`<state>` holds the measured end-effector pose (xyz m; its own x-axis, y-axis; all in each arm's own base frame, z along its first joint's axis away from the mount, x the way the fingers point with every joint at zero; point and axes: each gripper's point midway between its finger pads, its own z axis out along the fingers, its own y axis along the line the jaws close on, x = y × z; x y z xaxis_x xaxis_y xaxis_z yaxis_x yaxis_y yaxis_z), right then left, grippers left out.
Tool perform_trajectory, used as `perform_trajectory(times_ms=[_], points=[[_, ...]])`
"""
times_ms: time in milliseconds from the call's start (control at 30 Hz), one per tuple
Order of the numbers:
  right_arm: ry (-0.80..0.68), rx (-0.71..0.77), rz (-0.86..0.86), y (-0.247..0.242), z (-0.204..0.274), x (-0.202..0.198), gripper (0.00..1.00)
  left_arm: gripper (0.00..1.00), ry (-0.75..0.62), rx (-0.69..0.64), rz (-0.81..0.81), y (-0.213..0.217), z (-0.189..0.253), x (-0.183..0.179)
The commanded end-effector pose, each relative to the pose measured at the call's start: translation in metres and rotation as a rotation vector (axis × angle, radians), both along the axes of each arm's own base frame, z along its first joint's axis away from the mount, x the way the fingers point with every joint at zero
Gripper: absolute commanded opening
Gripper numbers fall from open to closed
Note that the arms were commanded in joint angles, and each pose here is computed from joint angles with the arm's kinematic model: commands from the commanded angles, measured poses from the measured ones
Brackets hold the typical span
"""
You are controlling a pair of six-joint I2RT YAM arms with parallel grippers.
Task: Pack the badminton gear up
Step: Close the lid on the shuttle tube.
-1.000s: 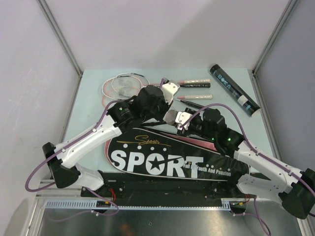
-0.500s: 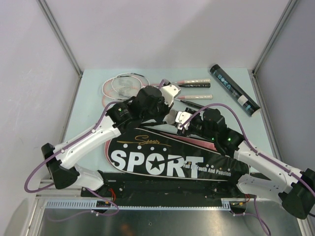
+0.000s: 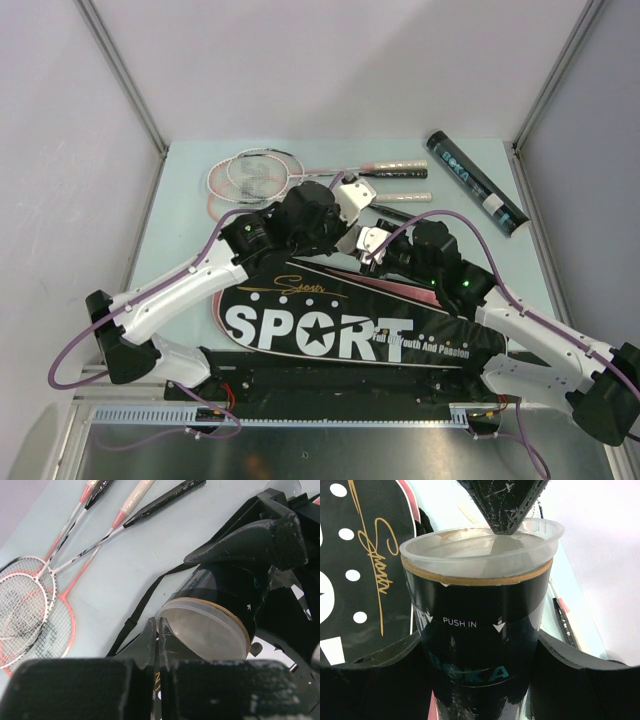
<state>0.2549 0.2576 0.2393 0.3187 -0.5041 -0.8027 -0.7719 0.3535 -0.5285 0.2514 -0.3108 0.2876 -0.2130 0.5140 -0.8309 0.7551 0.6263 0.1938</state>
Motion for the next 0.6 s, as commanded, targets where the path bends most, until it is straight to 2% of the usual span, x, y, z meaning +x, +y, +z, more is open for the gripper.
perform_trajectory(times_ms=[0,400,567], points=[[-0.189,0.168,0.071,0.017,0.077,-0.002,0.08,0.00,0.020,0.037,-0.198,-0.021,-0.011,-0.023],[-0.207,0.188,0.125,0.024,0.085,-0.013,0.08,0.00,0.054,0.134,-0.283,-0.029,-0.033,-0.028],[-0.245,0.196,0.146,0.031,0.091,-0.017,0.07,0.00,0.112,0.139,-0.365,-0.037,-0.042,-0.042]])
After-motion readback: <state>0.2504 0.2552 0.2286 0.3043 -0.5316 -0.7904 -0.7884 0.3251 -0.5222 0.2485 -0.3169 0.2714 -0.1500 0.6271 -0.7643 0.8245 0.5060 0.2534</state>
